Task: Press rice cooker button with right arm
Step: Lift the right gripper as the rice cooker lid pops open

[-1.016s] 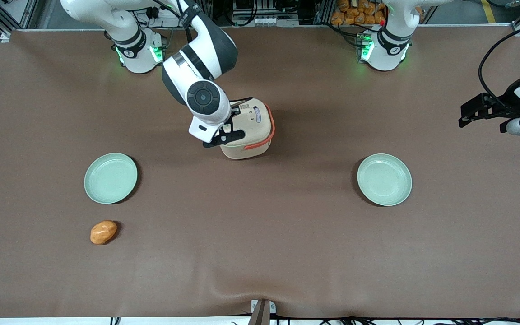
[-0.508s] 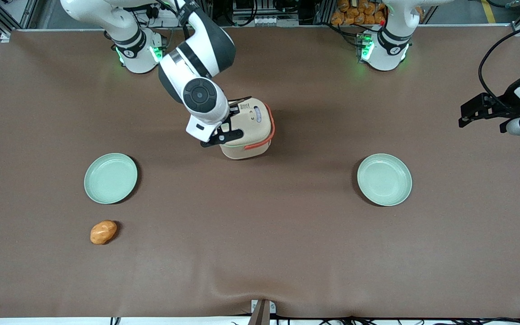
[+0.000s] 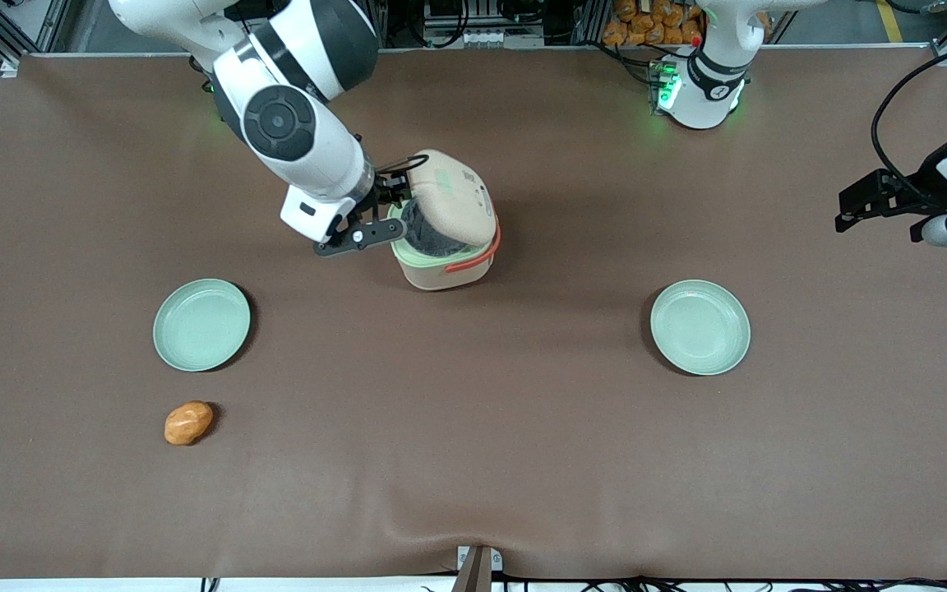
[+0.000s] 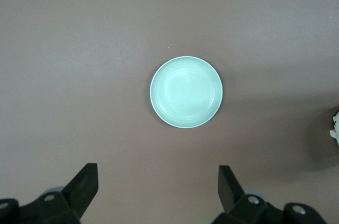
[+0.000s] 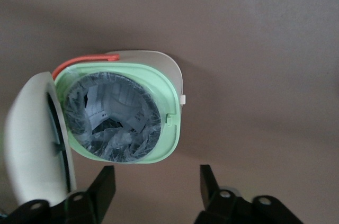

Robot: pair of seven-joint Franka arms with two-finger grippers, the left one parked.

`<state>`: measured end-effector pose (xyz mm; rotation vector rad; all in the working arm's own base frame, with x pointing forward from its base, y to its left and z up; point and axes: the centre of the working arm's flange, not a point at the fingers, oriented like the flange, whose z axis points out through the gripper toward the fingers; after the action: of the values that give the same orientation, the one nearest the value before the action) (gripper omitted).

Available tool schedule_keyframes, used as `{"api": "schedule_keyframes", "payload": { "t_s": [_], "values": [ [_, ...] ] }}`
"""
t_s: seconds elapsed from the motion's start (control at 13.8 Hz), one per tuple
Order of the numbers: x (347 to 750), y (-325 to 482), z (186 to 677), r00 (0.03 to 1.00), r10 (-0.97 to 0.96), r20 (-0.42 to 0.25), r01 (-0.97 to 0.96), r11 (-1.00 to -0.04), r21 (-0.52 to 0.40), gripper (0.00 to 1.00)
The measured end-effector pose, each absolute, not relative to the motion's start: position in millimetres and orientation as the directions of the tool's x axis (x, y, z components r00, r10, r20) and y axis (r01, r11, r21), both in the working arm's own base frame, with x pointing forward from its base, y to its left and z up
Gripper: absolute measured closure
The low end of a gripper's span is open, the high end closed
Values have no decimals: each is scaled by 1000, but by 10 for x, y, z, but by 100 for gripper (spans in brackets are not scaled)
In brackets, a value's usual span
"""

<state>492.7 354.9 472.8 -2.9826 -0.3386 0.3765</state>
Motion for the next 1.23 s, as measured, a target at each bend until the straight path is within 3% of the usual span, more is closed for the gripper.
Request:
{"api": "schedule_keyframes", "payload": {
  "t_s": [0.15,0.22,0.58,0.73,1.23],
  "values": [
    [5012,3411,4887,954,219,-204,190,-970,-154,1],
    [5069,3301,4979,961,204,-188,175,-972,-160,0],
    [5394,2356,5545,993,61,-98,42,-981,-187,0],
    [5512,1783,5794,999,-21,-46,-28,-988,-152,0],
    [5631,426,6070,974,-227,-27,-228,-969,-92,0]
  ]
}}
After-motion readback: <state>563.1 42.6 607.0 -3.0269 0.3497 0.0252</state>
